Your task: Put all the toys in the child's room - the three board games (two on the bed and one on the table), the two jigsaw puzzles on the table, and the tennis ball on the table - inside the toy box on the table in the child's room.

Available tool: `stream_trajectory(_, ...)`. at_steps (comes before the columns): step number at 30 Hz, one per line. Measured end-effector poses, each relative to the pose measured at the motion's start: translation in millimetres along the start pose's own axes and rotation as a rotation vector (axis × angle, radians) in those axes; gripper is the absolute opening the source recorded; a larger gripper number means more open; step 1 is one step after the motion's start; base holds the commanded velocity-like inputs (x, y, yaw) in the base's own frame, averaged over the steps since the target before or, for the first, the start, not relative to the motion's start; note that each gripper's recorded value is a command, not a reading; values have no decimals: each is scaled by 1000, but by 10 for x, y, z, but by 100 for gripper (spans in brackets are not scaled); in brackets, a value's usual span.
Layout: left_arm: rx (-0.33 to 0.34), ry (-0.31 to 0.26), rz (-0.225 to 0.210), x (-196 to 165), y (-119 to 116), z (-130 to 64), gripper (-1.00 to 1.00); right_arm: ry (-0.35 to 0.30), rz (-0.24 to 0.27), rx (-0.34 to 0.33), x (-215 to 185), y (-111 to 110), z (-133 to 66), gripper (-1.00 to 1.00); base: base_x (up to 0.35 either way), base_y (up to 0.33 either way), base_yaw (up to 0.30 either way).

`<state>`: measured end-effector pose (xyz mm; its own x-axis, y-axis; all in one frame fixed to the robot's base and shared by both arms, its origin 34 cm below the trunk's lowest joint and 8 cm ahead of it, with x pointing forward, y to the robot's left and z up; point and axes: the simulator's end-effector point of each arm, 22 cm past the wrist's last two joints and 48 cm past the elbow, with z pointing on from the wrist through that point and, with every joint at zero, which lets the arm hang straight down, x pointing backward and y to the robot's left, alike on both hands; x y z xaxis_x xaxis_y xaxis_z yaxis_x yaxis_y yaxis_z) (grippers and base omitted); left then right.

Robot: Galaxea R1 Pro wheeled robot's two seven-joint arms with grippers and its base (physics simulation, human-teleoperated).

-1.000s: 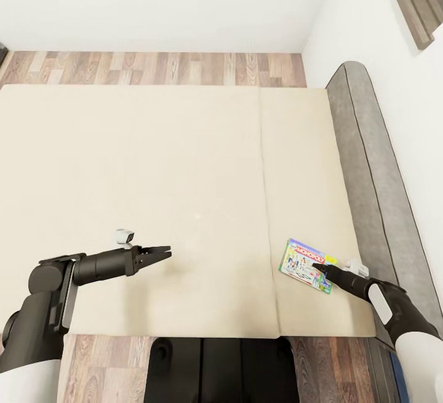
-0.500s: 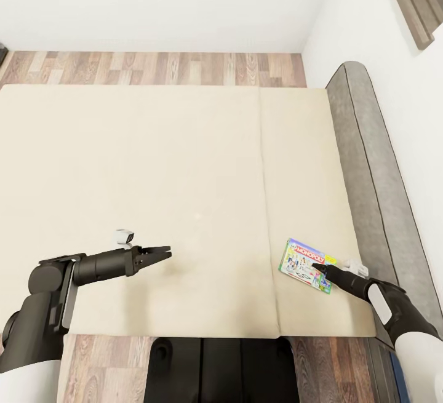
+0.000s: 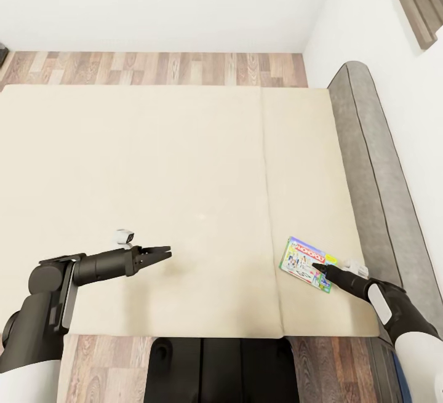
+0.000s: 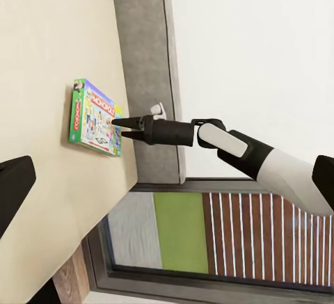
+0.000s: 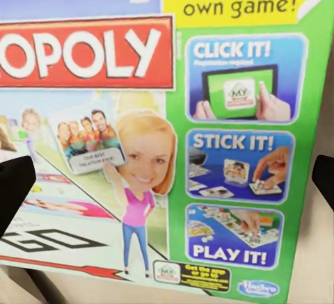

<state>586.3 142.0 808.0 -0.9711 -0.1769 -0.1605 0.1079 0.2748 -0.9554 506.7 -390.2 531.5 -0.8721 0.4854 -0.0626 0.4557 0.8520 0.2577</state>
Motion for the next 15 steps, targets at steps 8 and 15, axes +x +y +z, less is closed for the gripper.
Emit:
stream_trajectory(8,0,0,0,0,-1,1,100,0,-1,0,-1,2,0,100,0,4,0)
stream_trajectory(15,1,0,0,0,-1,2,100,0,0,-2,-4,7,0,100,0,0,0)
